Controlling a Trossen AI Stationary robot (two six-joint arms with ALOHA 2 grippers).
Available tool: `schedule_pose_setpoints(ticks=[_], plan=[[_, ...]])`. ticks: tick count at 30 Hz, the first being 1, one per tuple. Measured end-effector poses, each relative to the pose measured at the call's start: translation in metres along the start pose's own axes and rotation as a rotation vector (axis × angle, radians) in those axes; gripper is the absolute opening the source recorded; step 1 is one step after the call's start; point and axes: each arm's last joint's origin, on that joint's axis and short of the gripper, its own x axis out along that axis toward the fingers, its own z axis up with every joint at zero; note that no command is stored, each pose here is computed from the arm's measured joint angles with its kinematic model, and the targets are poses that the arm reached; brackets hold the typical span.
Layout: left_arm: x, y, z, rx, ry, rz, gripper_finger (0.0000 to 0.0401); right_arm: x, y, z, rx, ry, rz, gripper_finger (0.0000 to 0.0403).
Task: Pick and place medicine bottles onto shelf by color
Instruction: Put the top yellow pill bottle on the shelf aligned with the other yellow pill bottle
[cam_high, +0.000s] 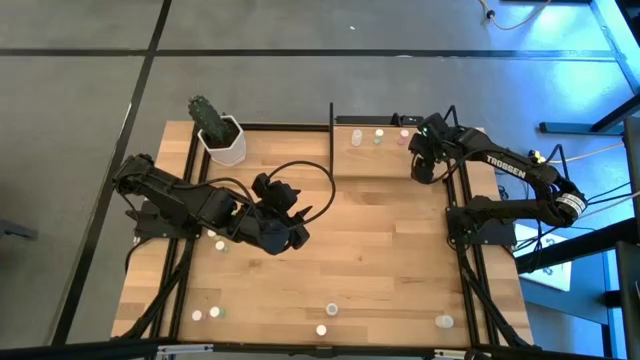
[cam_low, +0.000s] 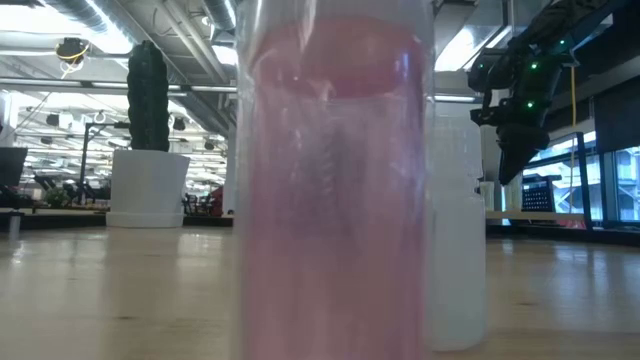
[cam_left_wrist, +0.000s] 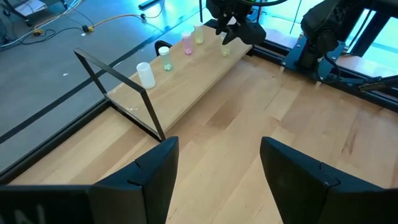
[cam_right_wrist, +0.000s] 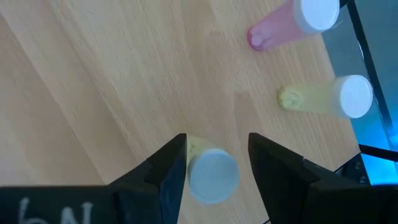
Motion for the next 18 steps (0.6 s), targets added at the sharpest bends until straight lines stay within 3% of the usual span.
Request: schedule_pose_setpoints(ticks=[13, 18], plan=[[0.000, 0.000, 0.000, -0.001, 0.000, 0.000, 0.0220, -0.001, 0.000, 0.000, 0.051, -0.005, -0.002, 0.0173], [0.000, 0.000, 0.000, -0.002, 0.000, 0.000, 0.0220, -0.016, -0.004, 0.005, 0.067, -0.047, -0.020, 0.0173]])
